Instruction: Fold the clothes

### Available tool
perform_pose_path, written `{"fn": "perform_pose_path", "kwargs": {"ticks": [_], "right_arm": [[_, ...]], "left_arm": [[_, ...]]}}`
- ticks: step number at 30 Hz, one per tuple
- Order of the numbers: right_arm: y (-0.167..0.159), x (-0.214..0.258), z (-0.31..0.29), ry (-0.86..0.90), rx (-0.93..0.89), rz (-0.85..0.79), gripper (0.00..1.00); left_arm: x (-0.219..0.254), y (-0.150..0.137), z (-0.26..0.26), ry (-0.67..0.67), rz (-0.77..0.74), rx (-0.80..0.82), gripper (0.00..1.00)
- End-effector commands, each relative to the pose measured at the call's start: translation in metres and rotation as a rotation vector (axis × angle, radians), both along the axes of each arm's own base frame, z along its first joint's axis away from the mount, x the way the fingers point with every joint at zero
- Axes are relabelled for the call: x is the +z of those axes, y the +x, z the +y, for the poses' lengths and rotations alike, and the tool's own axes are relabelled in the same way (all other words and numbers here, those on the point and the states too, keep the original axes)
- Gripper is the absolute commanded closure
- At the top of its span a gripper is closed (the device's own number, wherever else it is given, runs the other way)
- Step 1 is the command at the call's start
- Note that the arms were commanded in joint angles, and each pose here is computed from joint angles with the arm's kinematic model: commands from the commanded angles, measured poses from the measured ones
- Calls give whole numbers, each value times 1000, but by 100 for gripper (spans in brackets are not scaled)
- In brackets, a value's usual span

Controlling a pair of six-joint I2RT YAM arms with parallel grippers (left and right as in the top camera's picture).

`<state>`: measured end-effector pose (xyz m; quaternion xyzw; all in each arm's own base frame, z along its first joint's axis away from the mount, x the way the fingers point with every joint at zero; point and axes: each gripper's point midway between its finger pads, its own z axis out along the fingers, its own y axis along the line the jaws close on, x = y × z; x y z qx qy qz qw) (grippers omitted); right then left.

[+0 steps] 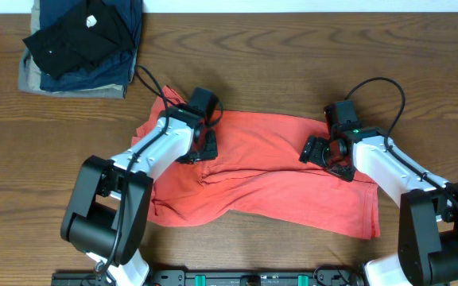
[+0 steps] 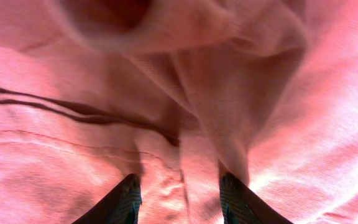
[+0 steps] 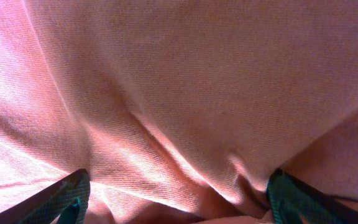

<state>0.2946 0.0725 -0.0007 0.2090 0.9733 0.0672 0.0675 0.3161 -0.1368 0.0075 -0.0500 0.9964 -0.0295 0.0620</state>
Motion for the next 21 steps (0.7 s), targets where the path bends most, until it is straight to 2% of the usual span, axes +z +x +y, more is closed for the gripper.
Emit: {"fn": "perform_pose_path", "kwargs": {"ticks": [1,15,21], "right_arm": [[-22,-25,7,22,33,85,10],[-22,-25,7,22,32,85,10],[-22,-25,7,22,32,85,10]], "left_arm": [[-4,-1,3,22,5,-18,57],[-6,3,16,95,-14,-8,58],[-15,1,17,106,10,-11,67]]}}
